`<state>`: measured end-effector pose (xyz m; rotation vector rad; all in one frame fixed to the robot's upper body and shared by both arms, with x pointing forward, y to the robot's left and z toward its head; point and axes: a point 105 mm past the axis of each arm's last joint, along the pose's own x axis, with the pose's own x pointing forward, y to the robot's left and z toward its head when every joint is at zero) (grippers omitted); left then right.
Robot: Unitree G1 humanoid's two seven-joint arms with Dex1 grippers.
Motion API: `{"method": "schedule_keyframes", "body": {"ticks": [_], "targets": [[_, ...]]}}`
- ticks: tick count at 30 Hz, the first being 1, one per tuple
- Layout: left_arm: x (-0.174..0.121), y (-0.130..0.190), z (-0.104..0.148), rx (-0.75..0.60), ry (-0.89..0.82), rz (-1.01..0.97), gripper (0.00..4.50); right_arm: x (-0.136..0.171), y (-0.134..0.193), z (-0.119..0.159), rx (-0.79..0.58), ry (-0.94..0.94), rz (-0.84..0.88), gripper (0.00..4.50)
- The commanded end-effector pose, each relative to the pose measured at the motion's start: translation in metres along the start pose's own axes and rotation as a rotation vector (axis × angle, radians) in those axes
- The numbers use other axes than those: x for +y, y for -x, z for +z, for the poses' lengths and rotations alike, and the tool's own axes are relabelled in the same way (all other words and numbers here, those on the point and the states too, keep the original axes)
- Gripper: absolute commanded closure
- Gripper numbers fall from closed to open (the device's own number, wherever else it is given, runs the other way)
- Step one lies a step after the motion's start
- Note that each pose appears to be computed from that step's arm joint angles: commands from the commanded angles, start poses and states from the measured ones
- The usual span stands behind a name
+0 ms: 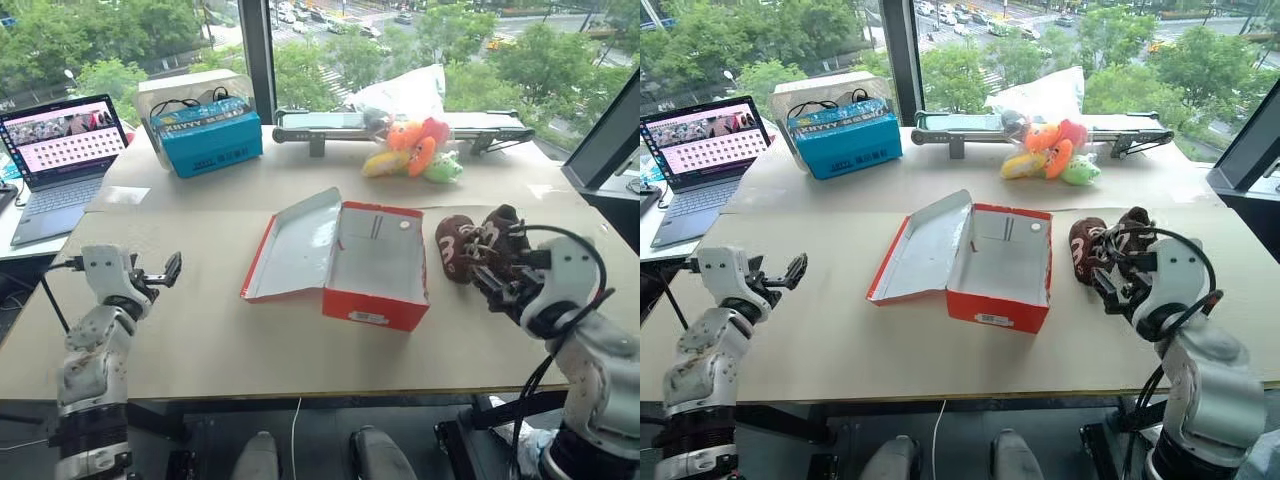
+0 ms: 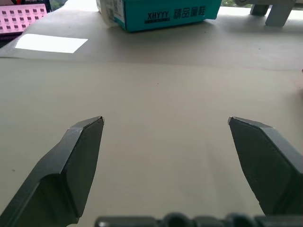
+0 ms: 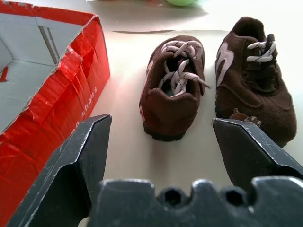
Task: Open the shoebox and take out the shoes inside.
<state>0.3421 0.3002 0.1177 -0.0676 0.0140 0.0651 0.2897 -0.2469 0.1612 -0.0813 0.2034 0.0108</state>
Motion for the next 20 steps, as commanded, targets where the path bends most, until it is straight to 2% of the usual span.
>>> {"method": "schedule_keyframes", "body": {"ticks": [1, 7, 20], "targets": [[-0.002, -0.002, 0.012, -0.064, -0.012, 0.026, 0.0, -0.011, 0.0, -0.001, -0.06, 0.078, -0.093, 0.46], [-0.007, -0.003, -0.001, -0.055, -0.001, 0.034, 0.0, -0.02, -0.001, -0.023, -0.063, 0.102, -0.159, 0.46], [-0.015, 0.0, -0.004, -0.074, 0.027, -0.017, 0.0, -0.021, -0.003, -0.032, -0.073, 0.126, -0.171, 0.46]]}}
